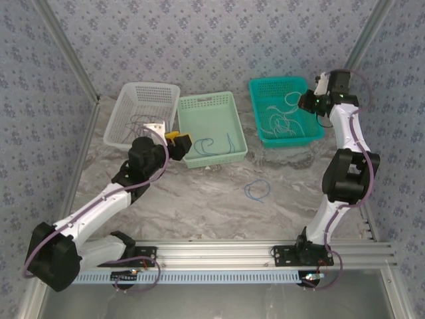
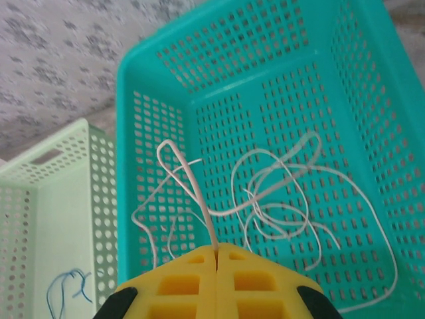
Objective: Untangle the cables
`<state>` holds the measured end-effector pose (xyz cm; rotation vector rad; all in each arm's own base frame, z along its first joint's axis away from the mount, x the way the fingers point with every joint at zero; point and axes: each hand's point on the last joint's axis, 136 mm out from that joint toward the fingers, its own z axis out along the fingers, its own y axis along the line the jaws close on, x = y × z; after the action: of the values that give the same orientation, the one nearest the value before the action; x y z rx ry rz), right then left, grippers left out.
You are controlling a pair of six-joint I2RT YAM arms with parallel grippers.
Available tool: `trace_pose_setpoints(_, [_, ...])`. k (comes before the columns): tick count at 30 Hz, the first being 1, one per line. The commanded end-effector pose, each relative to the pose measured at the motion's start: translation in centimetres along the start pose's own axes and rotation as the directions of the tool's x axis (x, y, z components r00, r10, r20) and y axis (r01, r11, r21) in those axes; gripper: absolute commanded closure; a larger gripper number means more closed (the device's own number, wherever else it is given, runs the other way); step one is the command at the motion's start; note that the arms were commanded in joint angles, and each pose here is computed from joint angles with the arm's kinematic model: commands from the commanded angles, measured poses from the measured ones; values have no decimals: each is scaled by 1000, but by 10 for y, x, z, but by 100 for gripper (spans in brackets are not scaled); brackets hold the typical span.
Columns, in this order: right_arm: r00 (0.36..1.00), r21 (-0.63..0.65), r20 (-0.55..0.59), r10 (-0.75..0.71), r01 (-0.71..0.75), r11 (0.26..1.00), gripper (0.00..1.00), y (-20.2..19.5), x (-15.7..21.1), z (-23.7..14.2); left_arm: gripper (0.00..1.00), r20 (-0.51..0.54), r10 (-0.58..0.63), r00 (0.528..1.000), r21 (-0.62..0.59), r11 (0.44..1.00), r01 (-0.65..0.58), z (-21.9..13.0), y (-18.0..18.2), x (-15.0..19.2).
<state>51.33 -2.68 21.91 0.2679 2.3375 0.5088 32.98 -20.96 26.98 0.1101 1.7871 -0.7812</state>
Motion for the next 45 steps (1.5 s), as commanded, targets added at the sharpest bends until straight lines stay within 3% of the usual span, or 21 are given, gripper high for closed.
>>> trace_pose_setpoints(1, [994,22,-111,23,-21,1000,100,-20,35,6,45,31,-5,1000,-19,1000,5,-8,4,-6])
trace_pose_setpoints(6, [984,28,-171,49,-45,999,100,-32,56,7,45,22,-14,1000,-27,1000,15,-8,8,-1])
trace_pose_setpoints(9, [979,15,-199,47,-45,999,91,-31,62,8,45,18,-23,1000,-28,999,24,-8,9,2])
trace_pose_setpoints(14, [977,2,-207,49,-50,999,85,-28,63,8,45,14,-31,999,-32,999,31,-10,11,4])
trace_pose_setpoints(18, [977,2,-207,57,-58,998,37,-26,62,4,45,13,-32,999,-42,999,33,-14,13,6])
trace_pose_setpoints(22, [985,20,-161,56,-54,998,19,-21,57,-11,45,3,-31,1000,-49,998,31,-18,15,10])
trace_pose_setpoints(28, [993,29,-121,-7,11,1000,18,9,78,-44,45,-33,-45,998,-52,998,43,-23,17,22])
trace_pose_setpoints(32, [989,16,-131,-71,74,997,23,36,117,-63,43,-59,-45,997,-35,998,43,-26,13,28])
trace_pose_setpoints(36, [961,8,-236,-146,152,988,28,54,187,-65,40,-85,-22,996,-24,1000,20,-28,8,32])
trace_pose_setpoints(40, [926,99,-370,-79,124,987,35,41,250,-64,37,-94,-15,995,-5,1000,15,-28,3,34])
trace_pose_setpoints(45, [911,157,-412,-37,111,981,46,27,297,-65,35,-107,-14,994,-2,1000,14,-28,1,38])
